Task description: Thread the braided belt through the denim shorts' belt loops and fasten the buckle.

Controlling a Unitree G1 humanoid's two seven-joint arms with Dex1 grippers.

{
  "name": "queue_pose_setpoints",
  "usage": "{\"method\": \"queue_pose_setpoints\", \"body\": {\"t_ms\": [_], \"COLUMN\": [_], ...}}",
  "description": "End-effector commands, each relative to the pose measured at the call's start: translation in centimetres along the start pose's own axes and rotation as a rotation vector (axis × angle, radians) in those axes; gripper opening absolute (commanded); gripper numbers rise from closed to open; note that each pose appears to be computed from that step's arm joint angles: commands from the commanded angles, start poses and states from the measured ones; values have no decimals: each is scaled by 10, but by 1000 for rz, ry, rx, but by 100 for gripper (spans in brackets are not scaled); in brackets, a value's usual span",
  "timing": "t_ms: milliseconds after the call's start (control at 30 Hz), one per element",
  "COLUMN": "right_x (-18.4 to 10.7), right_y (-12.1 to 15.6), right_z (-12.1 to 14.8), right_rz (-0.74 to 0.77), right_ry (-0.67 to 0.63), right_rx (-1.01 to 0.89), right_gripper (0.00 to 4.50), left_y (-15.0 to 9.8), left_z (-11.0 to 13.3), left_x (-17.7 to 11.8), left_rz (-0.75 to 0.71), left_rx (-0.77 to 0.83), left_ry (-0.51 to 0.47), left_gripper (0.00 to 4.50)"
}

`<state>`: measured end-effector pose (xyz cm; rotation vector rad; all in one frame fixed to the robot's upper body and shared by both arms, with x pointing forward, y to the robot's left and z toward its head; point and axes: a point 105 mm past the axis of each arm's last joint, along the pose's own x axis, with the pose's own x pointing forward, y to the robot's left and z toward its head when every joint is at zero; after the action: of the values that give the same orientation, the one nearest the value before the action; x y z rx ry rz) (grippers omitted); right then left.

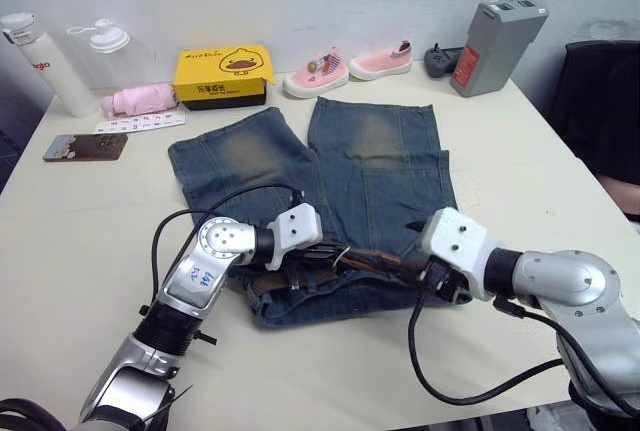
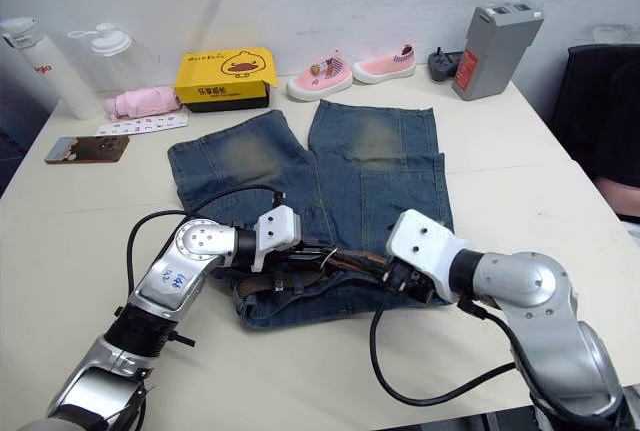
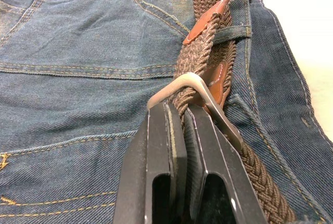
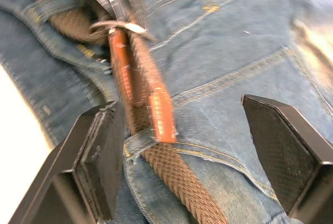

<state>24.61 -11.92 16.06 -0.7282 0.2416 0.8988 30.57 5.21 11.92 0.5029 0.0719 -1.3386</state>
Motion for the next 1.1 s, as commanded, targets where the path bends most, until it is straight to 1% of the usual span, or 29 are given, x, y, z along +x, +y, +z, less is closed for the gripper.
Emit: {"method": "queue_pose_setpoints", "body": {"t_ms": [33, 467, 533, 567, 733, 767, 800, 833, 1000, 1067, 1100], "right_x": [5, 21, 24, 26, 30, 31, 32, 33, 36, 37, 37], "right_y": [-3, -11, -9, -8, -8, -7, -6, -4, 2, 3, 3], "right_z": [2, -14, -14, -13, -18, -19, -19, -19, -18, -18, -18], "right_rz": [-47, -103, -99, -97, -104, -102, -97, -92, -80, -84, -87], "right_ry": [-9, 69, 69, 69, 101, 104, 106, 106, 111, 112, 113], "right_rx": [-54, -95, -100, -104, -149, -153, -156, -157, -171, -170, -169], "right_gripper": [381, 381, 331, 315, 87, 25, 7, 3, 3, 0, 0], "left_y": [-1, -3, -3, -3, -4, -5, -5, -6, -4, -2, -3], "left_z": [10, 11, 11, 11, 12, 13, 13, 13, 13, 19, 22], "left_x": [0, -1, -1, -1, -1, -1, 0, 0, -2, -6, -9], "left_rz": [-3, -4, -3, -3, -5, -6, -7, -9, 3, 17, 13], "left_rx": [36, 49, 54, 56, 69, 72, 76, 80, 91, 26, -5], "left_ry": [-31, -31, -31, -31, -35, -37, -38, -40, -37, -84, -104], "left_gripper": [0, 0, 0, 0, 0, 0, 0, 0, 0, 81, 112]}}
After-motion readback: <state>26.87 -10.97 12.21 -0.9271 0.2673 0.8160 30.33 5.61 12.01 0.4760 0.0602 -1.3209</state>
